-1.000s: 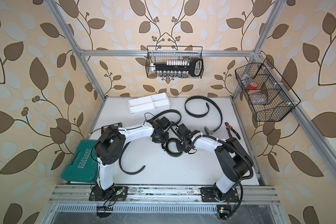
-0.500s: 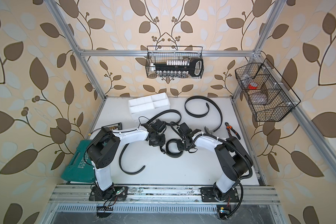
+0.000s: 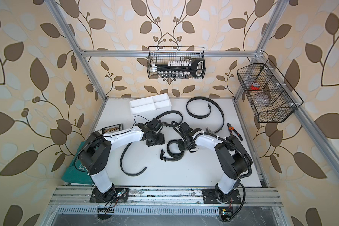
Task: Place the belts into the storage roll
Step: Roll the belt at the center of the board.
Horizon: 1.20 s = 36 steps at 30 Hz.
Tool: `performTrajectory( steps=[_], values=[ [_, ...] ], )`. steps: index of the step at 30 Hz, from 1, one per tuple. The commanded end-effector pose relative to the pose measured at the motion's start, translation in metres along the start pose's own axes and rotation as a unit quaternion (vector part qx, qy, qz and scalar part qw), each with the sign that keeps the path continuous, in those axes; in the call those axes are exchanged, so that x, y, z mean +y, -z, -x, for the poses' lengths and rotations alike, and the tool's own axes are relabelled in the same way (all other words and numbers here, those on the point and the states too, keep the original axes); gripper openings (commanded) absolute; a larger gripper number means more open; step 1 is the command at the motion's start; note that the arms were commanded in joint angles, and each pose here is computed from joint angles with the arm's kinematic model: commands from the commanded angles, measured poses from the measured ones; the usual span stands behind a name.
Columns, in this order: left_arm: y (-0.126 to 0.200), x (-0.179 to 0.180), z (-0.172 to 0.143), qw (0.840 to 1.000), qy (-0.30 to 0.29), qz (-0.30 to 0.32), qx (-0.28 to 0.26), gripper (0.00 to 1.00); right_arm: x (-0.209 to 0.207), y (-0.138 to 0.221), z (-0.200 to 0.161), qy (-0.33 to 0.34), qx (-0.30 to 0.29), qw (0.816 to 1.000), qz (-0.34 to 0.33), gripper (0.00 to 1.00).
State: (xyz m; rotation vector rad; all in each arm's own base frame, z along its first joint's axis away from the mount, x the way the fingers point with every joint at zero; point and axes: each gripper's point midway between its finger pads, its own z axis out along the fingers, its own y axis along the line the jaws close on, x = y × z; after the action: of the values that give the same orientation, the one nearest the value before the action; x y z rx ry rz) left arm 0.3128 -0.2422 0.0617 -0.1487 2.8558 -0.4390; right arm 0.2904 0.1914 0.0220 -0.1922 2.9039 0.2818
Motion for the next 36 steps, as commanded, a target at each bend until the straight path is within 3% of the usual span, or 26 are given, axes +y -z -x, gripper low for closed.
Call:
performTrajectory(
  steps=[1, 3, 10, 19, 28, 36],
  values=[
    [0.033, 0.006, 0.000, 1.000, 0.004, -0.019, -0.015, 0.90, -0.012, -0.021, -0.023, -0.003, 0.052, 0.998, -0.026, 0.00],
    [0.042, 0.006, -0.010, 0.999, 0.003, -0.042, -0.013, 0.99, -0.011, -0.021, -0.022, -0.002, 0.052, 0.998, -0.026, 0.00],
    [0.048, -0.007, -0.070, 0.989, 0.047, -0.134, 0.047, 0.99, -0.013, -0.021, -0.022, 0.000, 0.052, 0.998, -0.029, 0.00],
    [0.029, -0.052, -0.112, 0.978, 0.085, -0.167, 0.087, 0.99, -0.016, -0.021, -0.024, -0.001, 0.053, 0.998, -0.031, 0.00],
    [0.003, -0.052, -0.106, 0.984, 0.087, -0.133, 0.081, 0.99, -0.016, -0.018, -0.025, 0.004, 0.051, 0.998, -0.031, 0.00],
    [0.000, -0.056, -0.086, 0.984, 0.099, -0.135, 0.058, 0.99, -0.020, -0.016, -0.029, 0.007, 0.051, 0.998, -0.037, 0.00]
  ],
)
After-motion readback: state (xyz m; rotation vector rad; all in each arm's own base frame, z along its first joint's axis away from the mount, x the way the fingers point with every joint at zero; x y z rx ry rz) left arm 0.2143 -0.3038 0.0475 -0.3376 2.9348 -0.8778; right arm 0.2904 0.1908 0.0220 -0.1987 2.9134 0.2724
